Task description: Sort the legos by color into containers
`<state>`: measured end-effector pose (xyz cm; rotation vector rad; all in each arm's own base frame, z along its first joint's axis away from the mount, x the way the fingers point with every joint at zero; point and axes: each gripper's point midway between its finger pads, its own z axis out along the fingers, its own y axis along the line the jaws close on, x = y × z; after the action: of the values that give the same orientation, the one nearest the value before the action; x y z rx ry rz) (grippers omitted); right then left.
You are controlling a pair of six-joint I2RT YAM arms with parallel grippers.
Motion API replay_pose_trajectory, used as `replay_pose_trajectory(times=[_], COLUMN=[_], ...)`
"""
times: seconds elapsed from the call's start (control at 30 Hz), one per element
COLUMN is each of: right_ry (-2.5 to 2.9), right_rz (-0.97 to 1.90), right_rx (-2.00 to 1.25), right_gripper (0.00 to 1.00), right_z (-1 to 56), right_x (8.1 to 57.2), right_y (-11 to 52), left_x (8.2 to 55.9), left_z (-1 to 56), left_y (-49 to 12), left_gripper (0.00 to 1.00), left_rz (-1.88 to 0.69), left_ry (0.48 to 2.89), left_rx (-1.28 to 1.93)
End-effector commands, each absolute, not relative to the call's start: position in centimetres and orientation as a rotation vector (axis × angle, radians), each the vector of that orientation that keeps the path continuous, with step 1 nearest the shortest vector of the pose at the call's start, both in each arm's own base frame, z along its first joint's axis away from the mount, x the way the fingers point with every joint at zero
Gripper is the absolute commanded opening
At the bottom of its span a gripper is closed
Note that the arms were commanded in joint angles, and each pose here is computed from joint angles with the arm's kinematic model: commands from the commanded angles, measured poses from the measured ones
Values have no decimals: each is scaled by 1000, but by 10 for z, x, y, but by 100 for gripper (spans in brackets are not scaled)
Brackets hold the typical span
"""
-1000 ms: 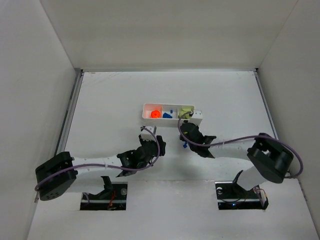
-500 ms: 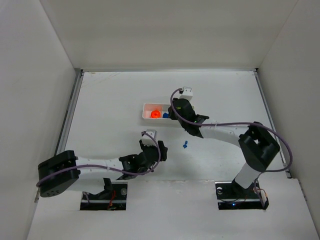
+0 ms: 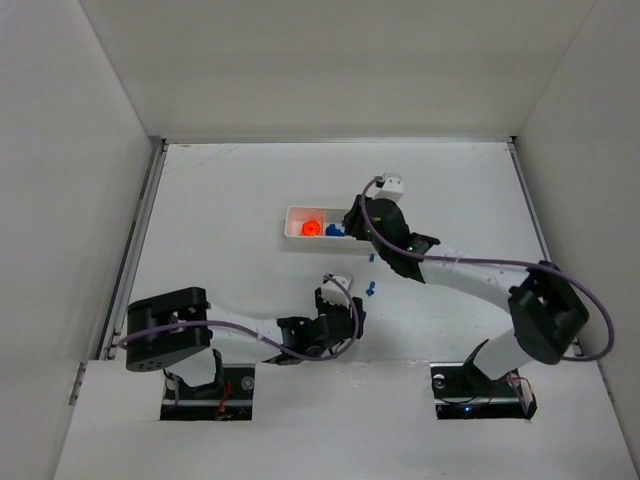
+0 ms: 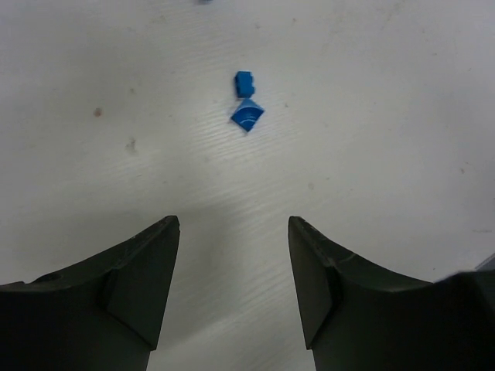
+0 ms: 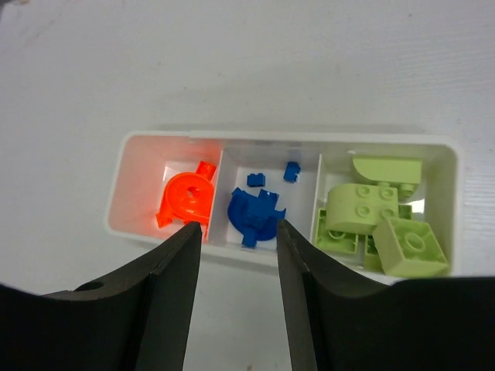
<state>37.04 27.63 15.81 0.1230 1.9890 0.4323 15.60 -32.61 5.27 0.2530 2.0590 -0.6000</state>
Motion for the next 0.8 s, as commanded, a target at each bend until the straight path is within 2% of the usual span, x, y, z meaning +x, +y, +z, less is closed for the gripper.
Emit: replay_pose_trajectory(times=[0.0,0.37,0.77], right_ry=[1885,1829,1802], right_rz=[488,521,559], right_rx=[169,243,323], right_gripper=[50,50,50], right_z=[188,175,171], right_x=[356,307,302], right_y=[256,193,161], left_x=[158,188,214], left_z=[74,36,23], left_y=[-358,-376,-379], left_gripper=[55,49,42], left_rz=[-651,-426,-315], left_ry=[1991,2009,2008], left_rx=[273,275,224])
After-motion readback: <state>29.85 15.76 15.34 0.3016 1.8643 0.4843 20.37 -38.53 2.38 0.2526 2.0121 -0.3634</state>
